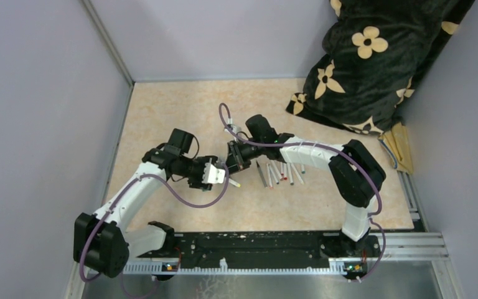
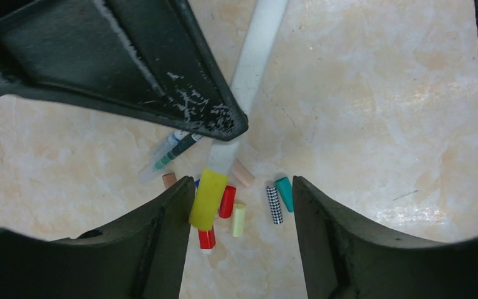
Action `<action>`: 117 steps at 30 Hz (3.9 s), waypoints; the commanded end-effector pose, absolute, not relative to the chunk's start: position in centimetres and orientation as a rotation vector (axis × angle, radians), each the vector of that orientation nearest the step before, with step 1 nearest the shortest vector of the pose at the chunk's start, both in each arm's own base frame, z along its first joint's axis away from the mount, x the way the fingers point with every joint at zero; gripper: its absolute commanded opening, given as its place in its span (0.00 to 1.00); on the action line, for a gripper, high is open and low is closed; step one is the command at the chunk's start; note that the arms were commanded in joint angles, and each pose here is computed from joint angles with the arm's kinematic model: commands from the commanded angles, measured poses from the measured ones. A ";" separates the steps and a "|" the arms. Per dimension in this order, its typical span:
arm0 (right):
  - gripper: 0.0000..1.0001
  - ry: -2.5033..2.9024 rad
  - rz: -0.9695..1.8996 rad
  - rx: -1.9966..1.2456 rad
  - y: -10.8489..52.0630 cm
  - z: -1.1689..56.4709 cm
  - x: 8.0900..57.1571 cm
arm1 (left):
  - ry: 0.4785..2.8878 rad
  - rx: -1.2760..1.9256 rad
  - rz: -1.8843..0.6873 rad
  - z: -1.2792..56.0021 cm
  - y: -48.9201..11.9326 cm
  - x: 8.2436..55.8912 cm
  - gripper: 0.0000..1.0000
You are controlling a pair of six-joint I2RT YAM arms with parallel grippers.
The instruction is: Open the pen caps
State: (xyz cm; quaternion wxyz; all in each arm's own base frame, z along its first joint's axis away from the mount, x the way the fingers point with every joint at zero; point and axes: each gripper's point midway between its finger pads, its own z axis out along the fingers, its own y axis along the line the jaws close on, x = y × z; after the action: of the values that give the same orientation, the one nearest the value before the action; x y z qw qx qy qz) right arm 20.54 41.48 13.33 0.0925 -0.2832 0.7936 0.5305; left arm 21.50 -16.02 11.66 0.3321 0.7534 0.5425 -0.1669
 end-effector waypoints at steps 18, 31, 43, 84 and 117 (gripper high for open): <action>0.40 2.298 1.770 -0.874 42.6 13.8 19.0 | 1.380 2.007 -0.268 11.7 -16.2 23.7 0.07; 0.00 2.406 1.581 -0.861 40.1 12.8 18.8 | 1.407 2.116 -0.005 9.9 -13.0 25.8 0.00; 0.00 2.475 1.406 -0.759 34.0 12.3 17.6 | 1.489 2.130 0.135 8.5 -10.7 28.0 0.00; 0.00 2.451 0.134 -0.032 15.4 3.4 33.5 | 1.946 1.756 -0.312 5.2 -11.9 32.9 0.47; 0.30 2.374 0.242 -0.090 16.8 8.6 34.0 | 1.860 1.491 -0.518 15.5 -11.8 30.4 0.56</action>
State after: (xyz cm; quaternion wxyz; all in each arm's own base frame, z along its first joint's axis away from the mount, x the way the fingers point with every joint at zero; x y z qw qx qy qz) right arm 32.61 15.44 4.04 0.3205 -0.0282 0.9450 0.0591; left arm 31.13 -11.20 14.24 0.3313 0.5811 0.7229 -0.1734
